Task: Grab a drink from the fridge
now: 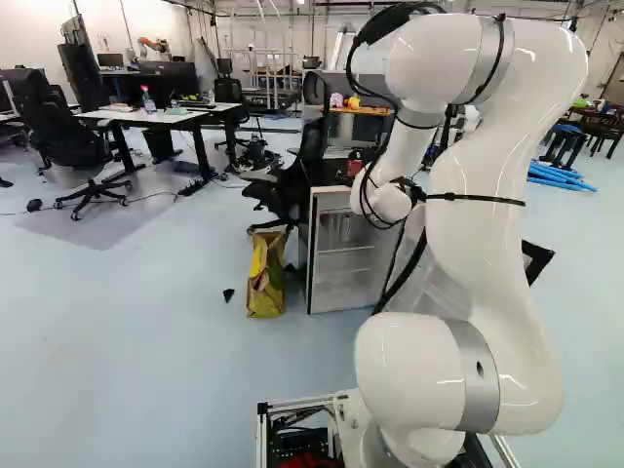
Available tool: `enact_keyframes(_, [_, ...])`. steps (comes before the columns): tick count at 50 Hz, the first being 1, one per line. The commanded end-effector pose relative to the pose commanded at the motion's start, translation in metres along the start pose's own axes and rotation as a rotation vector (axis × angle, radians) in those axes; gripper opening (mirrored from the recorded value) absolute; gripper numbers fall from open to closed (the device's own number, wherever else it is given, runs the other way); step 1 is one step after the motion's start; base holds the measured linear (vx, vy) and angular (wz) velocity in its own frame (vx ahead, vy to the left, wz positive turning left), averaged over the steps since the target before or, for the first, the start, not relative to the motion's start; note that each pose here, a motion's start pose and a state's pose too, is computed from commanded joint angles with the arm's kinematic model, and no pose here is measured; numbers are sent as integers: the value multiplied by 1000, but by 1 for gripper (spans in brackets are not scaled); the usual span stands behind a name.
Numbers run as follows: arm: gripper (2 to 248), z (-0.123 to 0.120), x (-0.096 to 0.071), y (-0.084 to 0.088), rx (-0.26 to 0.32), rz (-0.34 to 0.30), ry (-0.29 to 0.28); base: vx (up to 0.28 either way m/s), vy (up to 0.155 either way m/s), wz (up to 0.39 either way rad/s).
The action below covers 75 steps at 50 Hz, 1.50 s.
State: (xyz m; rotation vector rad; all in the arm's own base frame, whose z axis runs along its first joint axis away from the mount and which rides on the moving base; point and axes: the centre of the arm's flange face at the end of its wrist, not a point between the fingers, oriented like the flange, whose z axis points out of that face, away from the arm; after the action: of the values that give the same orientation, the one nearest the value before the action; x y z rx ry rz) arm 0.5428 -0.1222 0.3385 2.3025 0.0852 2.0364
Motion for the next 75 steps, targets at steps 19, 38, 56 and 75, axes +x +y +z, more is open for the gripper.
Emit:
enact_keyframes(19, [247, -39, 0, 2, -18, 9, -26, 0, 0, 0])
enact_keyframes(38, [247, -70, 0, 18, -65, 19, -41, 0, 0, 0])
enact_keyframes(56, [247, -96, 10, 41, -127, 22, -70, 0, 0, 0])
enact_keyframes(75, [247, -119, 13, 70, -227, 52, -176, 0, 0, 0])
